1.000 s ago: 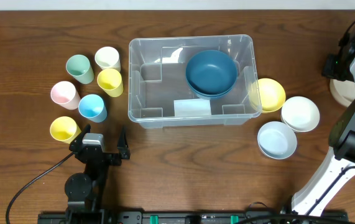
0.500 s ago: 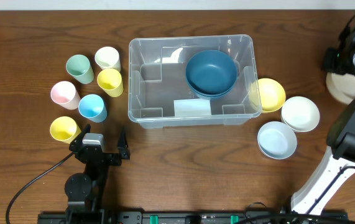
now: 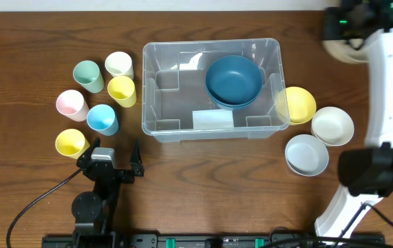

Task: Pack container
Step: 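Grasp the beige bowl rim and carry it over the container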

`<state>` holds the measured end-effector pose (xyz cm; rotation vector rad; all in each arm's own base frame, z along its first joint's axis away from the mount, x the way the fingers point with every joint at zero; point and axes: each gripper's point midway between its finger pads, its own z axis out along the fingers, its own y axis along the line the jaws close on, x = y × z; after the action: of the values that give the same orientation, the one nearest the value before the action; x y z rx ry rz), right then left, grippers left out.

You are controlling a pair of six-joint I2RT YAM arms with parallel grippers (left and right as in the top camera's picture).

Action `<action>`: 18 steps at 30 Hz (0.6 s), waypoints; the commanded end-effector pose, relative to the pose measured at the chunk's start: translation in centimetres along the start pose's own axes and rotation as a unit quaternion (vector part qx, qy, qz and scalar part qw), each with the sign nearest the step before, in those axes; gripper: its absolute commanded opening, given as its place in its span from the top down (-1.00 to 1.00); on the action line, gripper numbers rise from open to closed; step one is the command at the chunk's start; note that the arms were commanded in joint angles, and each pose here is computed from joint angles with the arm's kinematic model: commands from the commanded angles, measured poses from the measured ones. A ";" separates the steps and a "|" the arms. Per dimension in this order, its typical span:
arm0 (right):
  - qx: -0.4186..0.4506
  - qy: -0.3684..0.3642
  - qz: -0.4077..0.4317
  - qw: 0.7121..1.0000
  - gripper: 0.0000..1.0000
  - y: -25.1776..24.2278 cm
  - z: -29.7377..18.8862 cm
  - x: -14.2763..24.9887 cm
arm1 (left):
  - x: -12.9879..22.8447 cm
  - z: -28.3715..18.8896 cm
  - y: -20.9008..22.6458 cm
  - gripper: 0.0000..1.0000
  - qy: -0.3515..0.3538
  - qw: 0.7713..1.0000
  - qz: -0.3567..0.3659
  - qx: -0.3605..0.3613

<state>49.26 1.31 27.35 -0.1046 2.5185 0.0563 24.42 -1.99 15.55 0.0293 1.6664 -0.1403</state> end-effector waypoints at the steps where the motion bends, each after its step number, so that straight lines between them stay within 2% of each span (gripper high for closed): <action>1: -0.043 -0.024 -0.084 0.995 0.97 6.9 -2.8 -0.6 | 1.5 0.1 0.0 -0.96 0.022 1.000 0.003 0.003; 4: -0.077 -0.012 -0.135 0.988 0.98 12.8 -3.2 0.8 | 1.5 0.1 0.0 -0.96 0.022 1.000 0.003 0.002; 8: -0.086 0.014 -0.177 0.980 0.97 17.8 -2.9 3.1 | 1.5 0.1 0.0 -0.96 0.022 1.000 0.003 0.002; 13: -0.107 0.057 -0.216 0.969 0.97 22.1 -2.3 6.7 | 1.5 0.1 0.0 -0.96 0.022 1.000 0.003 0.002; 18: -0.115 0.092 -0.238 0.960 0.97 24.3 -0.4 9.8 | 1.5 0.1 0.0 -0.96 0.022 1.000 0.003 0.002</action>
<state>39.26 24.48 25.05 -0.8278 2.5334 0.1886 24.42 -2.00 15.55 0.0296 1.6664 -0.1406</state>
